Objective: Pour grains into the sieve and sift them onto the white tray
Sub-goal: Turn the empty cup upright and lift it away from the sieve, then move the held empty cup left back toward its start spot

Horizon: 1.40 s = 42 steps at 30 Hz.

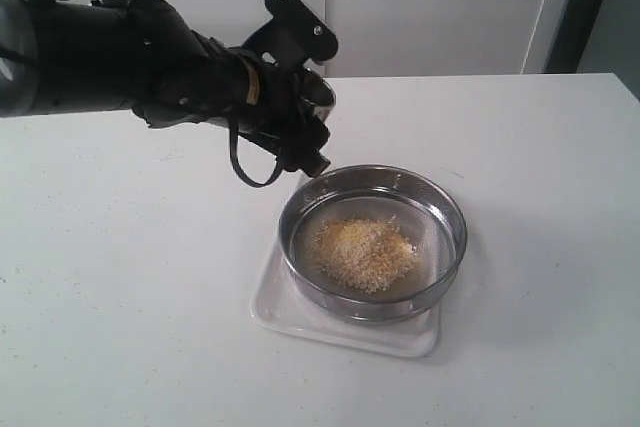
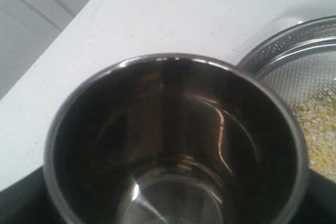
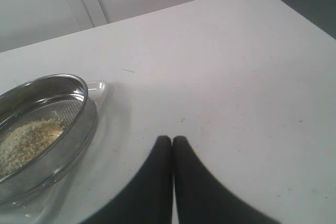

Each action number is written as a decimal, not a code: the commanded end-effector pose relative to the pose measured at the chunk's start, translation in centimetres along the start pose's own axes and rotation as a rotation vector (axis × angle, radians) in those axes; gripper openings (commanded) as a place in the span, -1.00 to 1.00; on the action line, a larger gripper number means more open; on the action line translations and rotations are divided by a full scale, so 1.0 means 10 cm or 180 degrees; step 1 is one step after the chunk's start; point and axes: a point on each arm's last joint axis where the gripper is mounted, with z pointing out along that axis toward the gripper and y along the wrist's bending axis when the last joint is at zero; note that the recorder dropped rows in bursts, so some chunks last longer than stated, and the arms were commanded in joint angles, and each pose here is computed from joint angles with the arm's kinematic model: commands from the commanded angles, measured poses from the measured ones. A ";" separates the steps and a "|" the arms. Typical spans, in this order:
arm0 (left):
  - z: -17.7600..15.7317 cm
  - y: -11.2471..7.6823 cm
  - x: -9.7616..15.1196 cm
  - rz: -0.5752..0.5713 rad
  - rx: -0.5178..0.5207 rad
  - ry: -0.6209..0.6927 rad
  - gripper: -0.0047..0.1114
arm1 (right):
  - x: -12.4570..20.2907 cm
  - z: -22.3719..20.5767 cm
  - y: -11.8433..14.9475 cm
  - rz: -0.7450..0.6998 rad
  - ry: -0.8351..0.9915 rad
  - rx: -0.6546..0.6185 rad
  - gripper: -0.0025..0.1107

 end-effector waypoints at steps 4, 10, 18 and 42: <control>-0.05 0.14 0.14 -0.0351 0.0028 0.0334 -0.92 | 0.01 0.00 0.00 0.0013 -0.0036 -0.0012 -0.96; -0.06 0.29 0.26 -0.0676 0.0403 0.0427 -0.92 | 0.01 0.00 0.00 0.0013 -0.0036 -0.0012 -0.96; -0.14 0.49 0.37 -0.0816 0.0556 0.0230 -0.92 | 0.01 0.00 0.00 0.0013 -0.0036 -0.0012 -0.96; -0.39 0.80 1.39 -0.1490 -0.0610 0.0042 -0.92 | 0.01 0.00 0.00 0.0013 -0.0036 -0.0012 -0.96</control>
